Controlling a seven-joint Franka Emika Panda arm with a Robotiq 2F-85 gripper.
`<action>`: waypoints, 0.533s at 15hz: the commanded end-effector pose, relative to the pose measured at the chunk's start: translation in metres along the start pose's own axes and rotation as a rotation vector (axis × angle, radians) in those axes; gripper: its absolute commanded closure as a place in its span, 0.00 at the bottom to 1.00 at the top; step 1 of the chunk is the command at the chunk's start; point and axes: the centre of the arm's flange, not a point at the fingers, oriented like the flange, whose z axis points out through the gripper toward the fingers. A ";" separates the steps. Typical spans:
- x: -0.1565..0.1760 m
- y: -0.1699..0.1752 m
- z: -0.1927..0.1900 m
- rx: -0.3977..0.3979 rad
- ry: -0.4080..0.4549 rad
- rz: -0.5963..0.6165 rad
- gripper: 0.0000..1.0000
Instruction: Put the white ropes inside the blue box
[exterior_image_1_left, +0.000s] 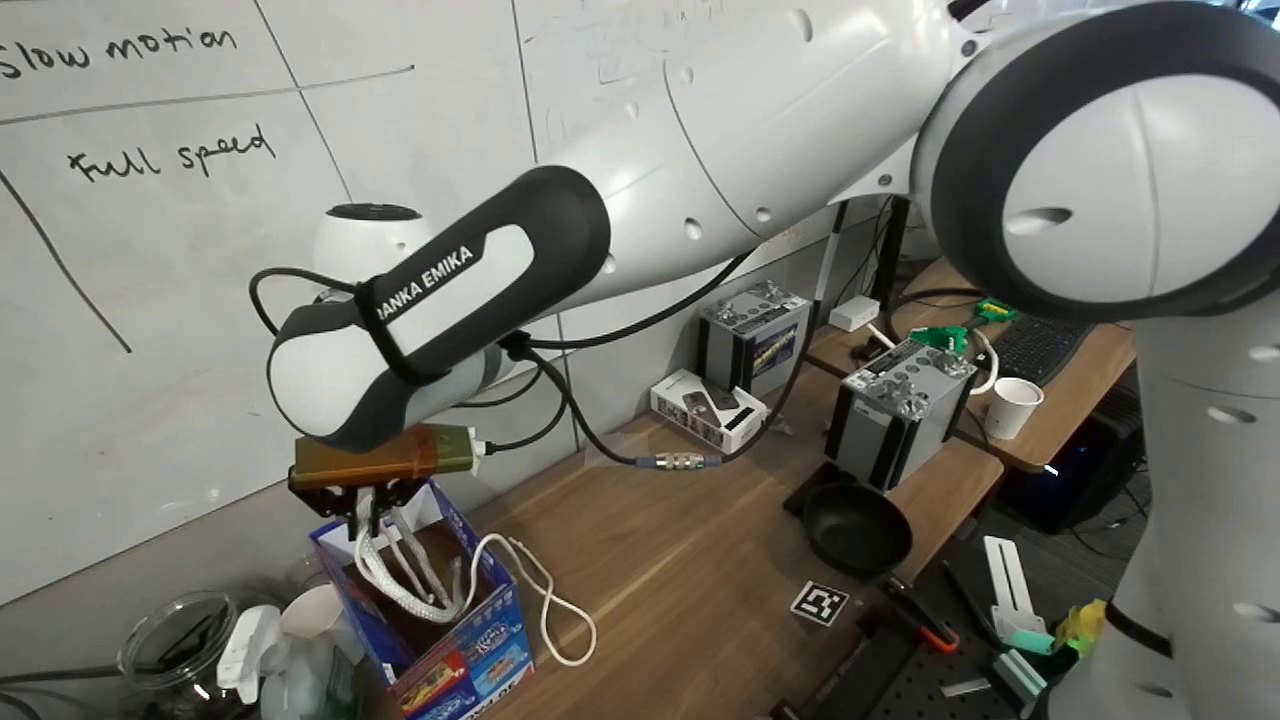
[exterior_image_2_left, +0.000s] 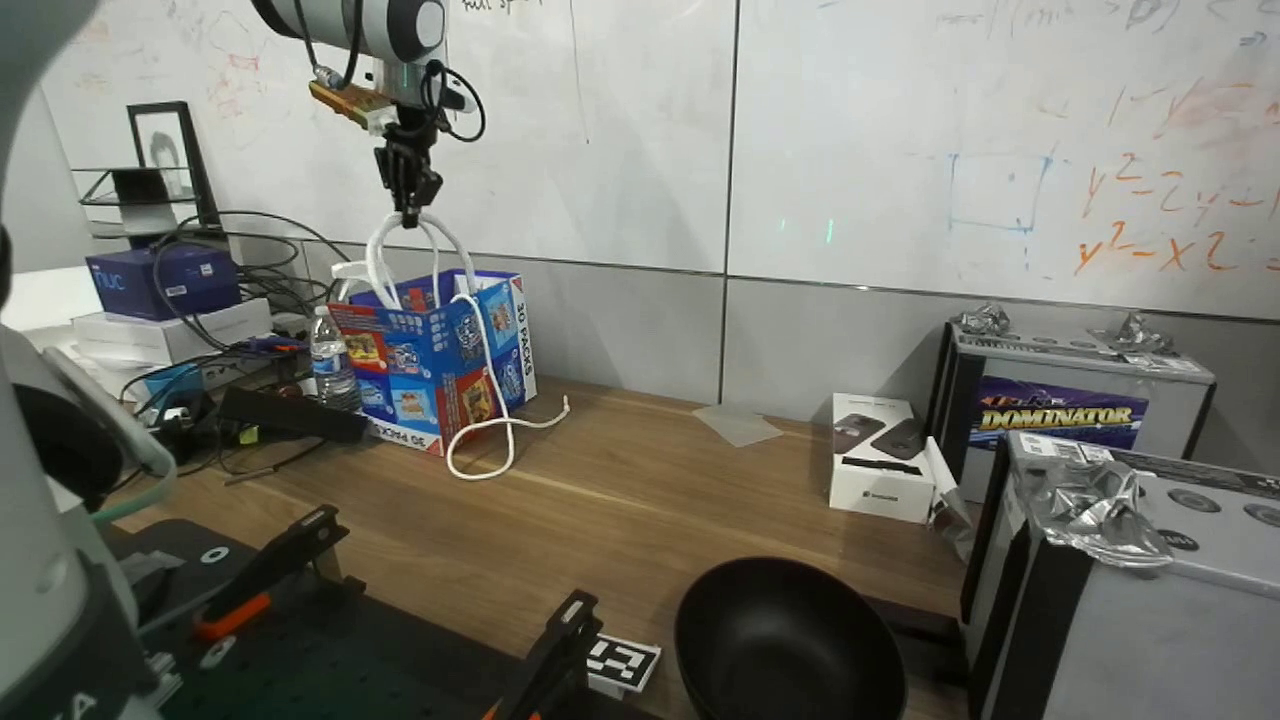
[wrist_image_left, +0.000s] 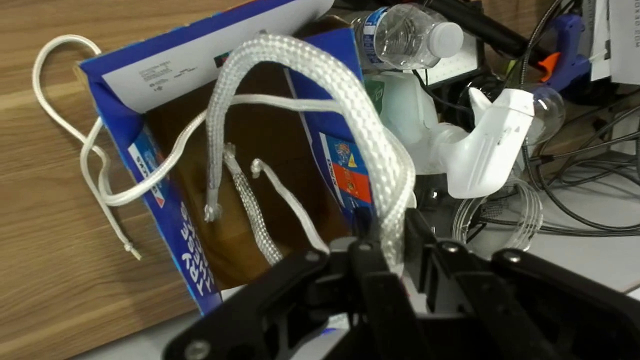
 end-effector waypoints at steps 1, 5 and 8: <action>0.008 0.001 0.000 0.005 -0.002 -0.021 0.53; 0.011 0.013 -0.008 -0.038 0.006 -0.021 0.21; 0.011 0.036 -0.025 -0.121 0.010 -0.011 0.00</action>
